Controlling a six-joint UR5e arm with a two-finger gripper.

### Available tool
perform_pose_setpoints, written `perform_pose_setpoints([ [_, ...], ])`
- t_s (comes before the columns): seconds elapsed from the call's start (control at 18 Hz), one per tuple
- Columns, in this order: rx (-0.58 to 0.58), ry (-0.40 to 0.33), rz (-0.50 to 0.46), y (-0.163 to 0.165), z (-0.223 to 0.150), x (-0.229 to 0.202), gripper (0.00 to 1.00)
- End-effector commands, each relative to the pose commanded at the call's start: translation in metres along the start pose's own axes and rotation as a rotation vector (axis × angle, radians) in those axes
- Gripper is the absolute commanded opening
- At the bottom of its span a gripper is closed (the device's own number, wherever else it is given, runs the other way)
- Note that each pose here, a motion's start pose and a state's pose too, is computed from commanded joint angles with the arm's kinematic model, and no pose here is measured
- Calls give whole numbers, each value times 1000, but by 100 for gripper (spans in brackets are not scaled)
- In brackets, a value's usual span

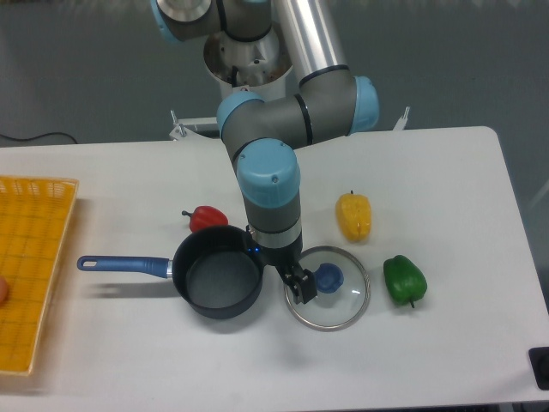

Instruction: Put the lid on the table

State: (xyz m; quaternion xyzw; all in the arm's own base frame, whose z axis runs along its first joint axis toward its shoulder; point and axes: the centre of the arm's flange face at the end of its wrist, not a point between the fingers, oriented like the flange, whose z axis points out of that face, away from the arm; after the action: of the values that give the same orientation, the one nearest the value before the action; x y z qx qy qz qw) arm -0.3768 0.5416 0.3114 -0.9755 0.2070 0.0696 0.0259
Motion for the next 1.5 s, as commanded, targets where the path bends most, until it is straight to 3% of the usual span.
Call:
perform_pose_setpoints([
  [0.22, -1, -3, 6, 6, 0, -4, 100],
  [0.72, -33, 39, 203, 40, 28, -20, 100],
  [1.5, -37, 62, 178, 49, 47, -28, 100],
])
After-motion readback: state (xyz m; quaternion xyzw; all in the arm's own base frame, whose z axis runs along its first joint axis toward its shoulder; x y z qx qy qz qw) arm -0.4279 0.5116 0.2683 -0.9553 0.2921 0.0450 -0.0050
